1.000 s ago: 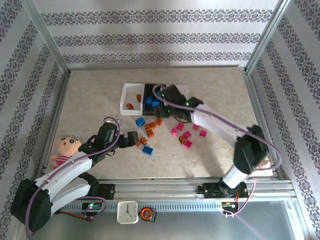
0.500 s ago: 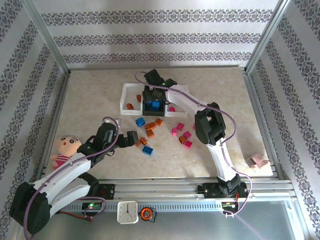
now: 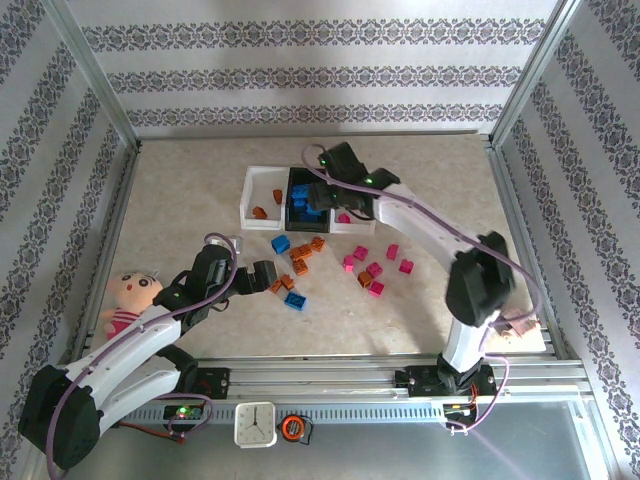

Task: Sort the legos into containers by color
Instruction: Place the lego in the container, then pick up the lego from the middle-right of the table.

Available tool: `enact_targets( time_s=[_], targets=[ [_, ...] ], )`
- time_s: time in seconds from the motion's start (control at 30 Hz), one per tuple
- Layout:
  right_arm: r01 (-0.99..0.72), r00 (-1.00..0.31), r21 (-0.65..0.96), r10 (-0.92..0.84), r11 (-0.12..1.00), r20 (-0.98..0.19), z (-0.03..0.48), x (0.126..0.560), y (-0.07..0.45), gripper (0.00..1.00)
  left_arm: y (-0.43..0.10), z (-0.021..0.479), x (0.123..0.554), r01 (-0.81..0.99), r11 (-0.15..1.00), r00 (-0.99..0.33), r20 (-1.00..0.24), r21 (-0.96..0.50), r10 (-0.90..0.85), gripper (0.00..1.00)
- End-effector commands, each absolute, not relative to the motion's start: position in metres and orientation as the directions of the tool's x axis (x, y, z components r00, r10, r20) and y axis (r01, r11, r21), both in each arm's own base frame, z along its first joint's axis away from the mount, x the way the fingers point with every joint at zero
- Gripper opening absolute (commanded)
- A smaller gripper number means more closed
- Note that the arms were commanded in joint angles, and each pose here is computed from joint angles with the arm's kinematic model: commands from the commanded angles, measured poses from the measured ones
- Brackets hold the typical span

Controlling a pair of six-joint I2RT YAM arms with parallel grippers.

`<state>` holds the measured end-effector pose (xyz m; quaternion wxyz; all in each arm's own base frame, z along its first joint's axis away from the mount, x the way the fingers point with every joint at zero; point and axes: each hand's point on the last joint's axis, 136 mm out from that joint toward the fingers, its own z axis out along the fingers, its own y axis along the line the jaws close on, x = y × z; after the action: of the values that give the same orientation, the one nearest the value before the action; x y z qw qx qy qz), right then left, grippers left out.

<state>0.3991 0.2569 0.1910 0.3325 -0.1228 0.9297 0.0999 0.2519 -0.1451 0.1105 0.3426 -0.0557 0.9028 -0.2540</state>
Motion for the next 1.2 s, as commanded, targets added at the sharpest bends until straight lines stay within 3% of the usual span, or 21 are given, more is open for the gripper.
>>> enact_targets(
  time_s=[0.0, 0.2, 0.3, 0.53, 0.87, 1.17],
  targets=[
    [-0.202, -0.812, 0.098, -0.111, 0.974, -0.573, 0.159, 0.363, 0.222, 0.71, -0.143, 0.12, 0.257, 0.079, 0.866, -0.739, -0.612, -0.493, -0.281, 1.0],
    [-0.052, -0.896, 0.074, -0.014, 0.996, -0.444, 0.106, 0.289, 0.158, 0.69, -0.141, 0.115, 0.258, 0.071, 0.868, -0.738, -0.611, -0.492, -0.285, 1.0],
    [0.074, -0.905, 0.085, 0.103, 0.994, -0.414, 0.09, 0.274, 0.124, 0.67, -0.143, 0.112, 0.26, 0.069, 0.865, -0.74, -0.607, -0.497, -0.289, 1.0],
    [0.277, -0.868, 0.123, 0.303, 0.953, -0.393, 0.073, 0.286, 0.075, 0.6, -0.147, 0.108, 0.263, 0.068, 0.859, -0.753, -0.591, -0.507, -0.289, 1.0],
    [0.311, -0.889, 0.13, 0.337, 0.941, -0.311, 0.038, 0.294, 0.068, 0.55, -0.145, 0.104, 0.26, 0.061, 0.863, -0.755, -0.589, -0.501, -0.288, 1.0],
    [0.312, -0.902, 0.127, 0.336, 0.942, -0.272, 0.018, 0.299, 0.065, 0.37, -0.145, 0.106, 0.26, 0.063, 0.866, -0.755, -0.591, -0.496, -0.283, 1.0]
  ],
)
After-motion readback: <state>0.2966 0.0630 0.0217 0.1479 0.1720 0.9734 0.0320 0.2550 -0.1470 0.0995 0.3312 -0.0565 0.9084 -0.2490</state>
